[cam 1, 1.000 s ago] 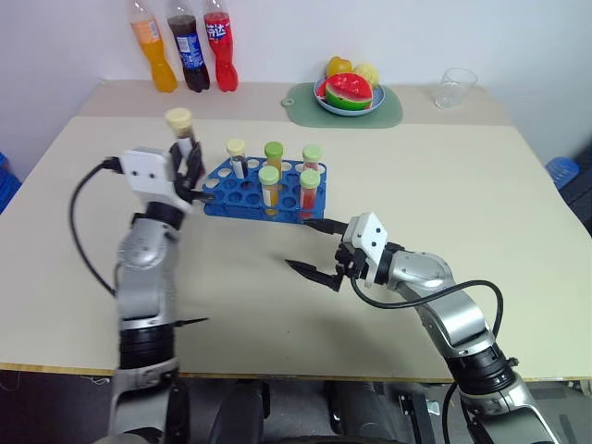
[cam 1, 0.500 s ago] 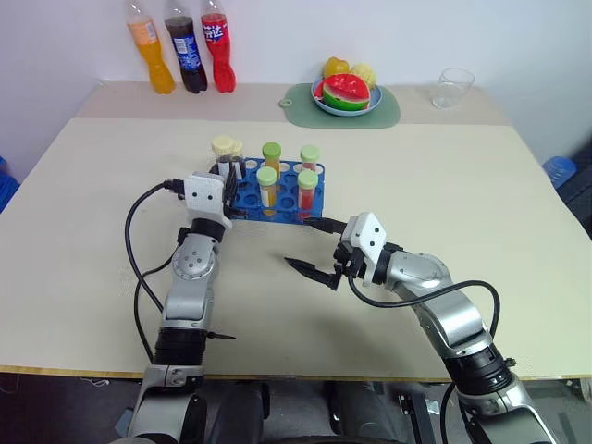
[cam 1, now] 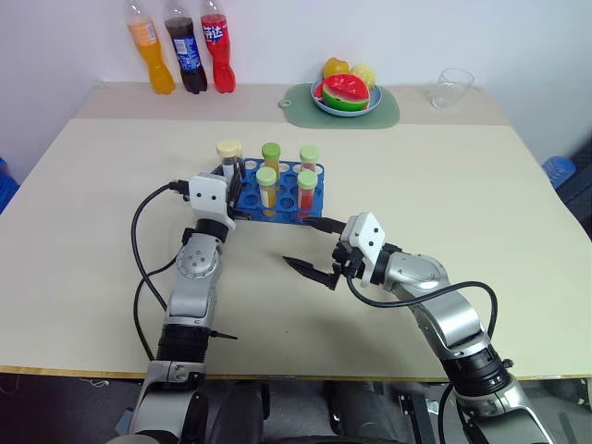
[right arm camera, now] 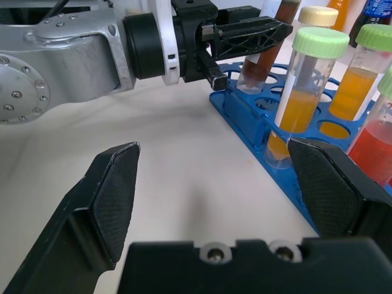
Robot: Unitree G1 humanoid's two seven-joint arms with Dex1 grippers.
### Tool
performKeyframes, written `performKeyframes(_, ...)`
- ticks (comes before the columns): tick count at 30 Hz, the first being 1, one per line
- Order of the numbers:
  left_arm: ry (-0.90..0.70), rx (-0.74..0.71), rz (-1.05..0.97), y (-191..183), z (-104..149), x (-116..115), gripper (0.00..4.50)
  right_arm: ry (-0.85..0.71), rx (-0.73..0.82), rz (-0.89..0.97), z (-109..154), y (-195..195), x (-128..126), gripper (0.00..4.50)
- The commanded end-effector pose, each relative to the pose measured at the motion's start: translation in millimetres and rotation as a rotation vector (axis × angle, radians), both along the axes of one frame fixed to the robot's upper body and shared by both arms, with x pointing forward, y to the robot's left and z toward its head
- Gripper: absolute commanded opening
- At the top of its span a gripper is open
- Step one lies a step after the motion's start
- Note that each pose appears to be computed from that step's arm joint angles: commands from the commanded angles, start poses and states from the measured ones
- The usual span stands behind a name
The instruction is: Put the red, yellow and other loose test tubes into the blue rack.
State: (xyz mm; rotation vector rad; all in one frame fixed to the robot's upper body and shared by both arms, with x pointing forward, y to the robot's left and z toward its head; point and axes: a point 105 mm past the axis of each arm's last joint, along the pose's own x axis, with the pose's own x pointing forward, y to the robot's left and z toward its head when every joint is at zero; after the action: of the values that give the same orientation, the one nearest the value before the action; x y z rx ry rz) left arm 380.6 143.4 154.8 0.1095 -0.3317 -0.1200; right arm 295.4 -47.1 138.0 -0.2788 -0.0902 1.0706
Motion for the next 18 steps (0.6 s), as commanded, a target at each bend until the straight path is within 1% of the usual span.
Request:
performKeyframes(1, -0.05, -0.027, -0.009, -1, 8, -1, 0.7, -0.049, 0.022, 0.023, 13, 5, -4, 4.27)
performKeyframes(5, -0.046, -0.047, -0.019, -2, 4, -2, 0.7, -0.05, 0.022, 0.022, 13, 5, -4, 4.27)
performKeyframes(7, -0.05, -0.067, -0.021, -1, 4, -4, 1.74, -0.051, 0.022, 0.02, 13, 4, -4, 4.27)
performKeyframes(9, -0.057, -0.079, -0.02, -1, 5, -6, 2.69, -0.053, 0.023, 0.016, 14, 2, -4, 4.27)
performKeyframes(10, -0.062, -0.086, -0.02, 0, 7, -7, 3.27, -0.053, 0.03, 0.007, 15, 0, -3, 4.27)
performKeyframes(12, -0.072, -0.097, -0.025, 4, 11, -12, 4.26, -0.05, 0.05, -0.013, 20, -4, 0, 4.27)
performKeyframes(13, -0.081, -0.105, -0.032, 7, 14, -15, 4.39, -0.048, 0.063, -0.025, 23, -6, 2, 4.27)
performKeyframes(18, -0.079, -0.101, -0.091, 39, 32, -48, 4.39, -0.052, 0.043, -0.108, 38, -45, 8, 4.27)
